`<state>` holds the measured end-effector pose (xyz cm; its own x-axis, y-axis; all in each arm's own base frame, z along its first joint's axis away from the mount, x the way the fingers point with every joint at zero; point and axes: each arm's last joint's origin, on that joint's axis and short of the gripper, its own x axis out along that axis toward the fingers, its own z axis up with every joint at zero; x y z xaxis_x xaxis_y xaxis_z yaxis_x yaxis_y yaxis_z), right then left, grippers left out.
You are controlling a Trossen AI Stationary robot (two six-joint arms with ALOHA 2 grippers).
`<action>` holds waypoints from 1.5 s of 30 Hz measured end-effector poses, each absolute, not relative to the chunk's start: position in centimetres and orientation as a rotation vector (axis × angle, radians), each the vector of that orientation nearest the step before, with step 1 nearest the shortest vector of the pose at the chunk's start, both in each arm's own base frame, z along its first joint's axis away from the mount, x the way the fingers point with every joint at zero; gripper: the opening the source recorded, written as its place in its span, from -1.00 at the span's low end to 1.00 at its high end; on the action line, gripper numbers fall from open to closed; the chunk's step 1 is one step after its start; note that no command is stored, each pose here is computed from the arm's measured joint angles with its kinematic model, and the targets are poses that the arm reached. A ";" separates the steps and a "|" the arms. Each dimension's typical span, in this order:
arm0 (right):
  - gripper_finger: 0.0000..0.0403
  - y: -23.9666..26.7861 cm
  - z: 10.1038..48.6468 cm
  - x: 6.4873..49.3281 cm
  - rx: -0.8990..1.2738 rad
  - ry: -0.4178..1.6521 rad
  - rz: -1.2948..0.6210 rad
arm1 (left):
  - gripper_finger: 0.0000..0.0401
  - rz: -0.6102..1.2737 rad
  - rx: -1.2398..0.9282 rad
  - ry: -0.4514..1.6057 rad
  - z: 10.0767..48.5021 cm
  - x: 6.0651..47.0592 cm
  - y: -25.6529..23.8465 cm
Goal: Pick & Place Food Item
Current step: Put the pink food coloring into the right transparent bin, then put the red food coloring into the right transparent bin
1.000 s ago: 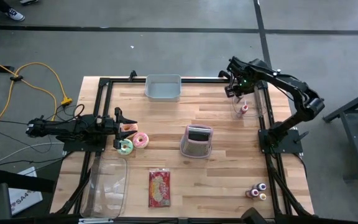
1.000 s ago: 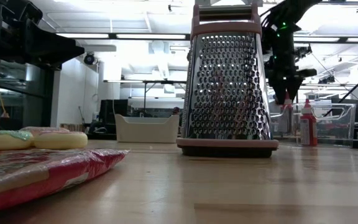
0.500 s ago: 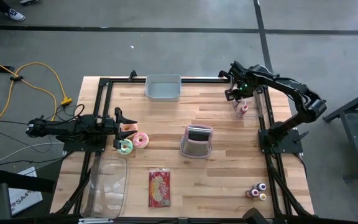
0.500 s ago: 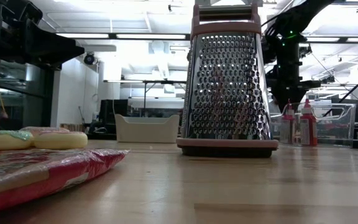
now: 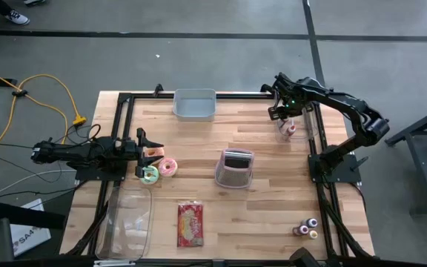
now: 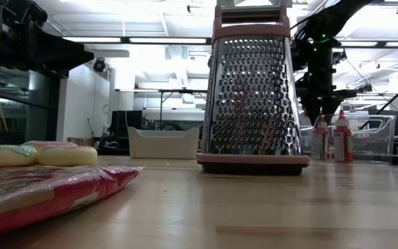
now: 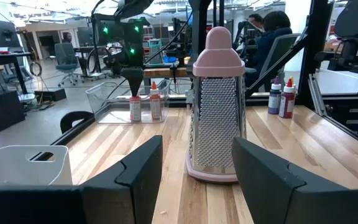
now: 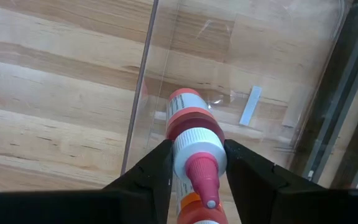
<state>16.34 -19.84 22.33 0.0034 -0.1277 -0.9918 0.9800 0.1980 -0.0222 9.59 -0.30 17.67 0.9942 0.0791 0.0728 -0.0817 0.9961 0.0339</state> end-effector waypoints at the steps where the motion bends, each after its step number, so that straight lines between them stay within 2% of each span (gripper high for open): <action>1: -0.31 -19.8 22.3 16.3 0.966 1.211 -1.125 | -0.06 0.080 0.037 -0.072 17.7 9.6 -0.3; 11: -0.10 -19.8 22.3 16.3 0.972 1.209 -1.127 | -0.06 0.080 0.037 -0.071 17.7 9.6 -0.3; 21: -0.10 -19.6 22.8 16.2 0.971 1.184 -1.123 | -0.06 0.080 0.037 -0.072 17.7 9.6 -0.3; 36: -0.11 -17.2 27.1 14.4 0.968 0.992 -1.055 | -0.06 0.080 0.037 -0.072 17.7 9.6 -0.3; 45: -0.11 -15.7 28.4 13.4 0.956 0.974 -1.048 | -0.06 0.080 0.037 -0.072 17.7 9.6 -0.3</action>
<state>13.37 -15.69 28.40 0.2053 -0.2403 -0.9487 0.9637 0.2190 0.1530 9.58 -0.30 17.67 0.9942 0.0788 0.0731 -0.0814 0.9961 0.0338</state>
